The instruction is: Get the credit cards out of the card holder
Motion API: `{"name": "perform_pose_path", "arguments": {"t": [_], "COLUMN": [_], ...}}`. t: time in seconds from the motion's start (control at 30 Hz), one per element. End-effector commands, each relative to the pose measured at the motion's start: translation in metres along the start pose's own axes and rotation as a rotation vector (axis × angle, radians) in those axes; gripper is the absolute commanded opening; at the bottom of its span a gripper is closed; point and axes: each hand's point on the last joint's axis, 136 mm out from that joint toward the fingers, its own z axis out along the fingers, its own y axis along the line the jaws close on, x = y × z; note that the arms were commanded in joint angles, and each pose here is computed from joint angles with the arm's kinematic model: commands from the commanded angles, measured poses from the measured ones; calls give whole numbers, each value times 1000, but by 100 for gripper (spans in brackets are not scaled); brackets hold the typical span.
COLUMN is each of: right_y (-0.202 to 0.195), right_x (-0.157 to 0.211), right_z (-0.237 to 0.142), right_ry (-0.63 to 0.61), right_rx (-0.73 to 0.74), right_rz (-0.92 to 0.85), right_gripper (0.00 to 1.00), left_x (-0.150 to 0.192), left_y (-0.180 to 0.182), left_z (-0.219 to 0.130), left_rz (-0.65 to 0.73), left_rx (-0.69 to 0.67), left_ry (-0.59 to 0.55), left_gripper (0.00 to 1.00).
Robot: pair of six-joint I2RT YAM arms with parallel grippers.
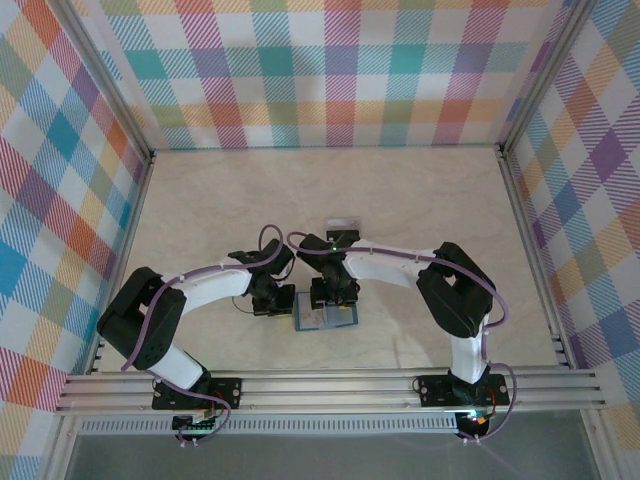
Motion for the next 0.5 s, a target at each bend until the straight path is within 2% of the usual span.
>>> {"name": "perform_pose_path", "arguments": {"t": [0.0,0.47], "right_y": [-12,-57], "right_x": [3,4], "right_z": [-5,-18], "right_ry": [-10,-48], "right_rx": [58,149], "right_rz": [-6,5], "right_gripper": [54,54], "left_x": [19,10], "left_y": [12,-7], "left_z": [10,-5], "left_rz": [-12,-17], "left_rx": [-35,11], "left_ry": [95,74], "left_gripper": [3,3]}}
